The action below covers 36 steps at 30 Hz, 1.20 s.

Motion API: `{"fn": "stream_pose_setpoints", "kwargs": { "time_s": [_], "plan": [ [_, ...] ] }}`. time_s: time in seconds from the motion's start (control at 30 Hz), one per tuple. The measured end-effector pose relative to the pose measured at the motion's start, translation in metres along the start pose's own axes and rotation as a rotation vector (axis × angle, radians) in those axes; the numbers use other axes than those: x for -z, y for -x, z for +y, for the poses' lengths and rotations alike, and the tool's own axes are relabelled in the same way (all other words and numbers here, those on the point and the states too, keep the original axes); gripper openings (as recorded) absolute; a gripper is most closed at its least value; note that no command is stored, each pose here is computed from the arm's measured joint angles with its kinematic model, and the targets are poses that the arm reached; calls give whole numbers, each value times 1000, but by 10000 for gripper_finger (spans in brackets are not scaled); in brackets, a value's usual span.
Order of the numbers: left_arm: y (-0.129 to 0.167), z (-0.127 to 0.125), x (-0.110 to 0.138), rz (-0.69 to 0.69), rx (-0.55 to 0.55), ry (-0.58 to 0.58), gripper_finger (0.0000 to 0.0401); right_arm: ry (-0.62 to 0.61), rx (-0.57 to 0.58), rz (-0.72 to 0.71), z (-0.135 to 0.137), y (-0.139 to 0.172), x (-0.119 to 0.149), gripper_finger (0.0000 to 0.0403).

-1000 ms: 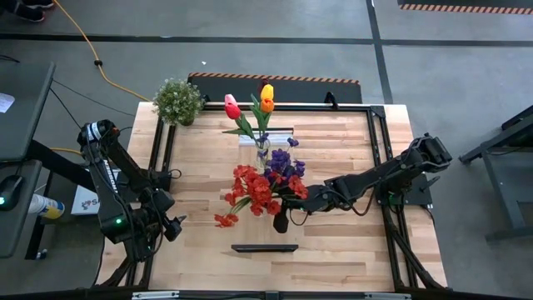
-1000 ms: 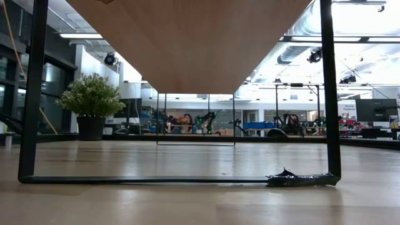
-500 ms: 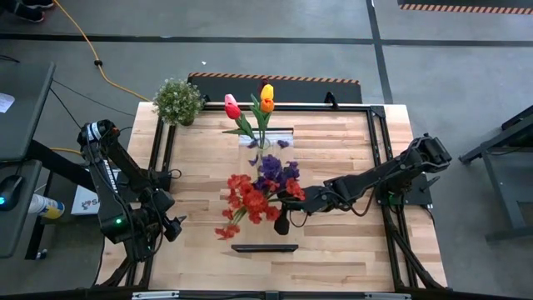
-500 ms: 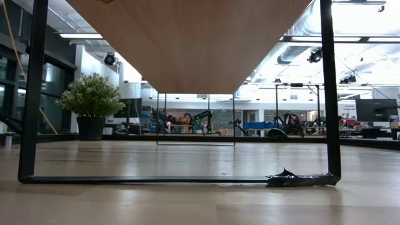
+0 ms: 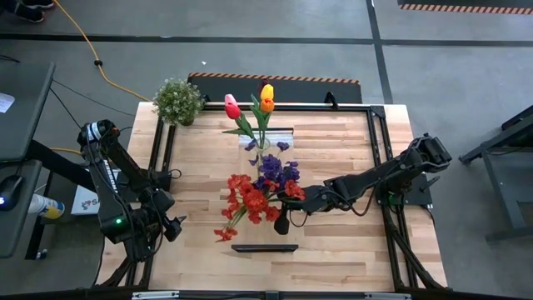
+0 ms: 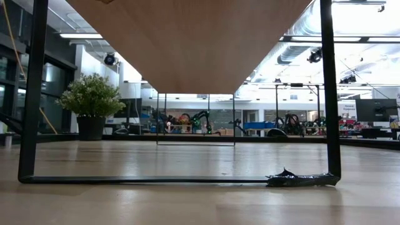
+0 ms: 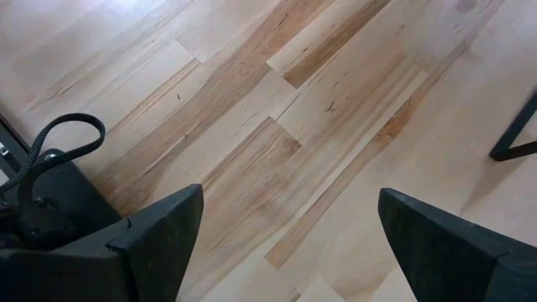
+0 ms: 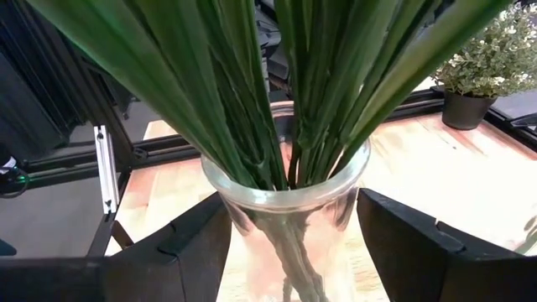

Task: Pick and place flowers into a vace then onto a shelf
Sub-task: Put the transparent vase with flowers on the shelf, then return to Home Position

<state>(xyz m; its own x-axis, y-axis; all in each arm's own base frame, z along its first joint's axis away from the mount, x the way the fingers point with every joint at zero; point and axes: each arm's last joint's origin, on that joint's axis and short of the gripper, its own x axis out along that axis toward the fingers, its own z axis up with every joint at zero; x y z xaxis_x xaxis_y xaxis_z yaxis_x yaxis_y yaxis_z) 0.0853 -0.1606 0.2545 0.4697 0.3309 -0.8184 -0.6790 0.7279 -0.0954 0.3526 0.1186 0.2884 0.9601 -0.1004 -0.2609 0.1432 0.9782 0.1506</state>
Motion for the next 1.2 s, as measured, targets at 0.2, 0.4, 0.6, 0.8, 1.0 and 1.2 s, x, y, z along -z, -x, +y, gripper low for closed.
{"fn": "stream_pose_setpoints", "kwargs": {
  "time_s": [0.2,0.4,0.6,0.8,1.0,1.2],
  "plan": [
    [0,0,0,0,0,0,390,6,1,5,-1,3,-2,246],
    [0,0,0,0,-1,-1,391,18,19,34,-5,18,-10,246],
    [0,0,0,-1,-1,0,392,21,0,48,-6,21,-12,246],
    [0,0,0,-1,0,0,390,22,-39,72,-5,22,-11,246],
    [0,0,0,0,0,1,392,32,-50,101,-5,22,-8,246],
    [0,0,0,0,0,1,392,39,-57,115,-6,26,-10,246]
  ]
}}
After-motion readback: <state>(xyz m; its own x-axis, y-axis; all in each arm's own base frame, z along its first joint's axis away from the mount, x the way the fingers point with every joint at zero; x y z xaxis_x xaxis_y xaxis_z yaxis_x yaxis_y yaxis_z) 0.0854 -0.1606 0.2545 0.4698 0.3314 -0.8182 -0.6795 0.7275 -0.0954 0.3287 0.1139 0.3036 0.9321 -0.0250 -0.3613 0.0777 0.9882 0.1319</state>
